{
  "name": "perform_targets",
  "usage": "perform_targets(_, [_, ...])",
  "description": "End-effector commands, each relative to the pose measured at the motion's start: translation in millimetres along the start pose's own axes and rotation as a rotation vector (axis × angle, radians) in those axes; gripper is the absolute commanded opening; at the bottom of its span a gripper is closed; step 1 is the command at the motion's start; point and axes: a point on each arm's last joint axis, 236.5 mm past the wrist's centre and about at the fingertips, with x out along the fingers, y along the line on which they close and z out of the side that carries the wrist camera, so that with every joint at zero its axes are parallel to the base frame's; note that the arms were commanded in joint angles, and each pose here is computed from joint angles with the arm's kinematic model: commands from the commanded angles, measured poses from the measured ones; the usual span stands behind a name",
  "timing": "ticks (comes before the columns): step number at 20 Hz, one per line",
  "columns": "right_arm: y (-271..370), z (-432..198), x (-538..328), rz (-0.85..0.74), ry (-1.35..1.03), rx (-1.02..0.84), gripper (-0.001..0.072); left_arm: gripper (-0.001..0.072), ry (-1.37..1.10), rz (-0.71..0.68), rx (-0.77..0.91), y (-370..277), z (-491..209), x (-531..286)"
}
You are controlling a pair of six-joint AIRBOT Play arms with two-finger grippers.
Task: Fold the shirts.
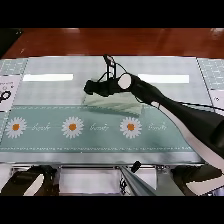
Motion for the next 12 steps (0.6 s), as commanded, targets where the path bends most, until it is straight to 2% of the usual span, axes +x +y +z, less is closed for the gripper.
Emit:
perform_targets(1, [-16, 6, -65, -0.066, 0.086, -0.154, 0.0587, 0.0025, 0.025, 0.069, 0.031, 18, -7, 1])
perform_targets(3, [-79, 18, -139, -0.334, 0.14, -0.291, 0.0587, 0.0025, 0.036, 0.15, 0.075, 37, -9, -1])
perform_targets(4, [-124, 28, -189, -0.54, 0.158, -0.328, 0.0585, 0.0025, 0.041, 0.183, 0.093, 45, -9, -3])
perform_targets(6, [-200, 43, -291, -0.898, 0.188, -0.314, 0.0569, 0.0026, 0.052, 0.237, 0.12, 58, -10, -4])
perform_targets(7, [-224, 43, -326, -0.977, 0.192, -0.259, 0.0544, 0.0037, 0.067, 0.249, 0.124, 62, -13, -3])
perform_targets(8, [-245, 36, -345, -0.975, 0.185, -0.17, 0.0544, 0.015, 0.093, 0.252, 0.119, 65, -18, -1])
perform_targets(9, [-260, 23, -347, -0.905, 0.181, -0.062, 0.0556, 0.035, 0.13, 0.251, 0.105, 68, -27, 3])
perform_targets(10, [-268, 9, -337, -0.796, 0.18, 0.032, 0.0612, 0.0447, 0.17, 0.253, 0.071, 71, -36, 7])
perform_targets(12, [-273, -13, -305, -0.543, 0.134, 0.206, 0.0611, 0.0465, 0.261, 0.257, 0.034, 79, -56, 14])
